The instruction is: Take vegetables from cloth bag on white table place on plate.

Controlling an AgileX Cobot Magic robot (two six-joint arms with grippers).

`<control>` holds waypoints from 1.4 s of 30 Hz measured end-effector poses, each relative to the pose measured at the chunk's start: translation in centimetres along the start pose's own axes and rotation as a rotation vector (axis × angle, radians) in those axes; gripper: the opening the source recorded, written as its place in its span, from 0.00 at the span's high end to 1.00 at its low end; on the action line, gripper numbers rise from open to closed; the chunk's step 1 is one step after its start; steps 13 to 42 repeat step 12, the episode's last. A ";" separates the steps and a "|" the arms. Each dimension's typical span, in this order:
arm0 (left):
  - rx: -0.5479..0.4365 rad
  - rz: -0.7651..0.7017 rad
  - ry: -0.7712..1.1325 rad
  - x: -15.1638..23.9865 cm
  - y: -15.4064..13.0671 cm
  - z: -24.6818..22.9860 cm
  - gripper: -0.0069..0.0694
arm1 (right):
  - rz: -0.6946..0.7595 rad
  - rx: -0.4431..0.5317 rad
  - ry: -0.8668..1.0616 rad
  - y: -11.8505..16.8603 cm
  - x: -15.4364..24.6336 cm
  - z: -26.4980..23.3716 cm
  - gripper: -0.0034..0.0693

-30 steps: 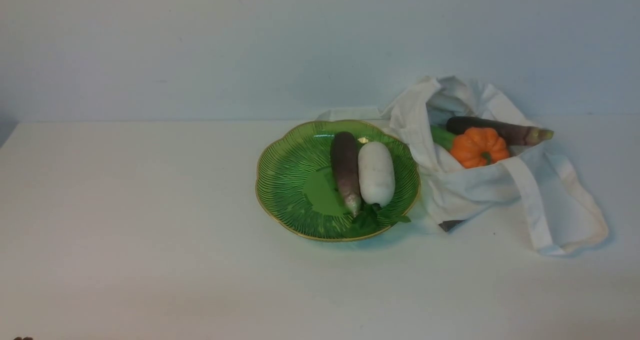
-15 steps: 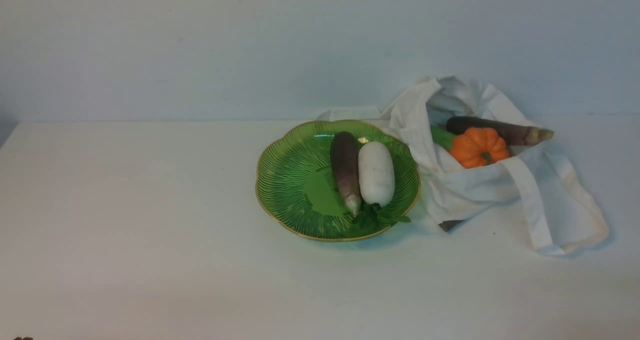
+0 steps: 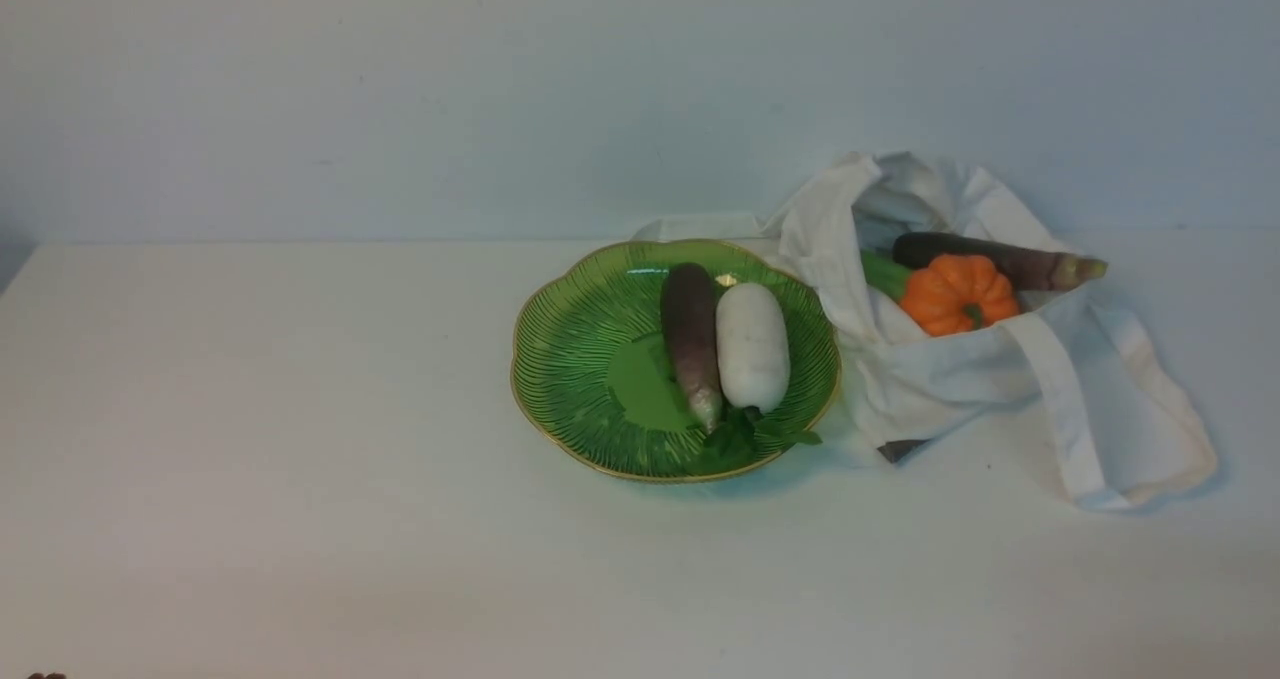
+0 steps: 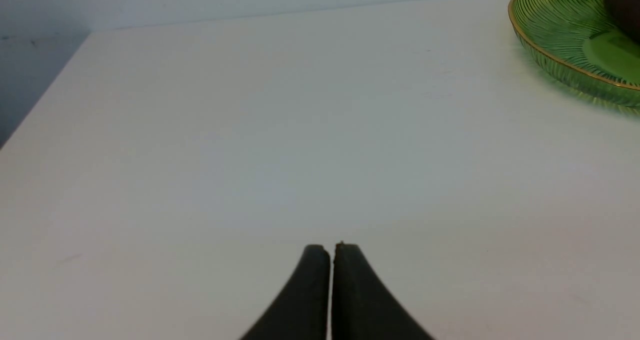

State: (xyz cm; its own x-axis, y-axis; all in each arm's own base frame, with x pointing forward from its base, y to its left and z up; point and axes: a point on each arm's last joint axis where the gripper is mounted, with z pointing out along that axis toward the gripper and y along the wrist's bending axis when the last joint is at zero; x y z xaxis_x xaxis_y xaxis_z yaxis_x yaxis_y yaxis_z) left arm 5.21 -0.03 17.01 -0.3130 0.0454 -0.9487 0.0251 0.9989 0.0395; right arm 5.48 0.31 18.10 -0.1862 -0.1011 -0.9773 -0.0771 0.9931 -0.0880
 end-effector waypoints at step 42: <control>0.000 0.000 0.000 0.0 0.0 0.0 0.92 | -0.004 0.000 0.000 0.0 0.0 0.0 0.97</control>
